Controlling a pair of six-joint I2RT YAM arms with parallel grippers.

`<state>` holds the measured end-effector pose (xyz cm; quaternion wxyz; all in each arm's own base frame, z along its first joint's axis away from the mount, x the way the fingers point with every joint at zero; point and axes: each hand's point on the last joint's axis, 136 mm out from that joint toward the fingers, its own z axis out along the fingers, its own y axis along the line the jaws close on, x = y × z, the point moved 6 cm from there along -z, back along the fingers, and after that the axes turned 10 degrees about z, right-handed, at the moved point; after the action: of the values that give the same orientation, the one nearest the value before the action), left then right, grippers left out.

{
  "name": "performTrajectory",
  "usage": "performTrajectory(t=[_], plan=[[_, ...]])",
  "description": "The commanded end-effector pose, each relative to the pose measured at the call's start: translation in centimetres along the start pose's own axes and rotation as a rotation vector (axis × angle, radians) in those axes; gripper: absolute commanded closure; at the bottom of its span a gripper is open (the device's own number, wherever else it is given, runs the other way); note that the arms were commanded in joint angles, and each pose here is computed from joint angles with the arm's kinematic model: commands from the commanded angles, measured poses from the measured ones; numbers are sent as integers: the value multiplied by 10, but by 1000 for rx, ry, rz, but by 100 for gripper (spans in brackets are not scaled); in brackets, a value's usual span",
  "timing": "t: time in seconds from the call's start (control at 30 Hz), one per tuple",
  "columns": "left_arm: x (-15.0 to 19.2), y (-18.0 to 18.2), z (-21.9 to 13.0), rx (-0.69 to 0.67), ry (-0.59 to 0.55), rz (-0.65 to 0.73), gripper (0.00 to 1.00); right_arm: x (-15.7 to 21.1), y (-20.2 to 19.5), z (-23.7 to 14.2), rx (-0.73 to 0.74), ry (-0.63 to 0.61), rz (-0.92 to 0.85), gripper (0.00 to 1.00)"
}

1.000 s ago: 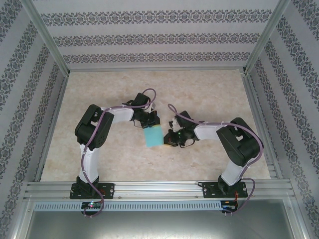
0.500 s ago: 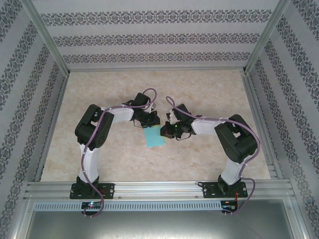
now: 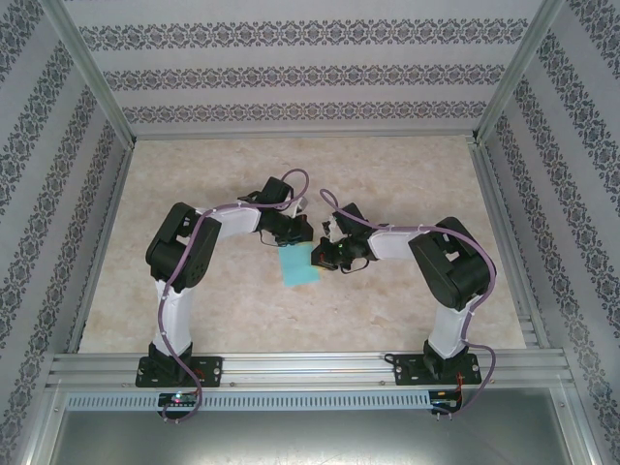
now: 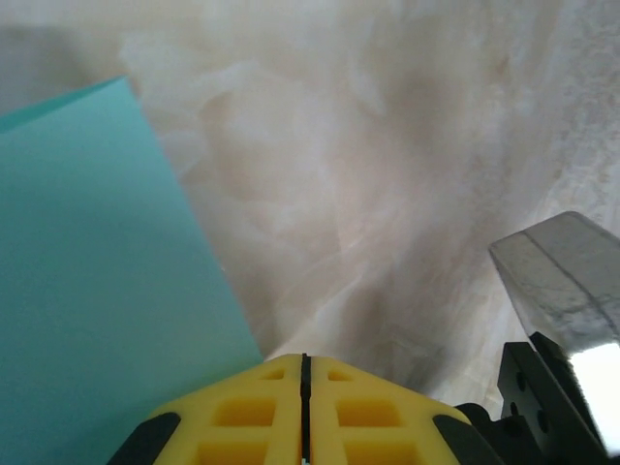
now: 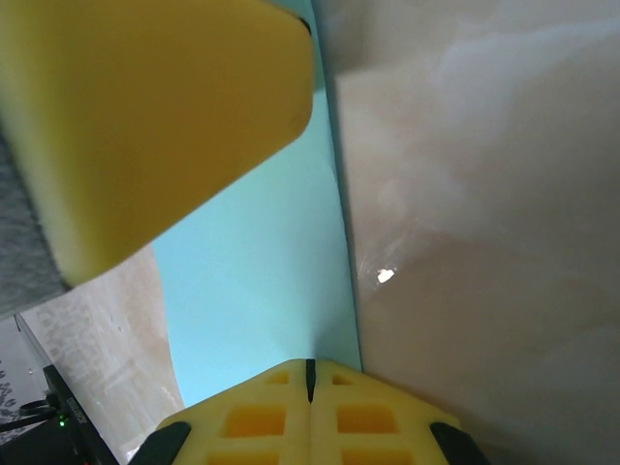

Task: Fold a paper plane with a square sheet of paper (pick it up from the middle)
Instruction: Fold the square sheet of paper in half at the center of the table.

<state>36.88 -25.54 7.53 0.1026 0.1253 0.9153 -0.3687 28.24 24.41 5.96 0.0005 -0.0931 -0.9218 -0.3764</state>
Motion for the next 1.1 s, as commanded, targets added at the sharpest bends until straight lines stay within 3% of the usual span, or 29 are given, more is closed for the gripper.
performTrajectory(t=[0.0, 0.33, 0.67, 1.07], plan=[[2, 2, 6, -30, 43, 64, 89, 1, -16, 4, 52, 11, 46, 100], [2, 32, 15, -121, 83, 63, 90, 10, -26, 4, 88, 44, 73, 100], [-27, 55, -3, -165, 36, 71, 90, 28, -45, -1, 132, 93, 97, 100], [-53, 92, -22, -177, -28, -31, 91, 32, -46, -1, 132, 97, 104, 100]])
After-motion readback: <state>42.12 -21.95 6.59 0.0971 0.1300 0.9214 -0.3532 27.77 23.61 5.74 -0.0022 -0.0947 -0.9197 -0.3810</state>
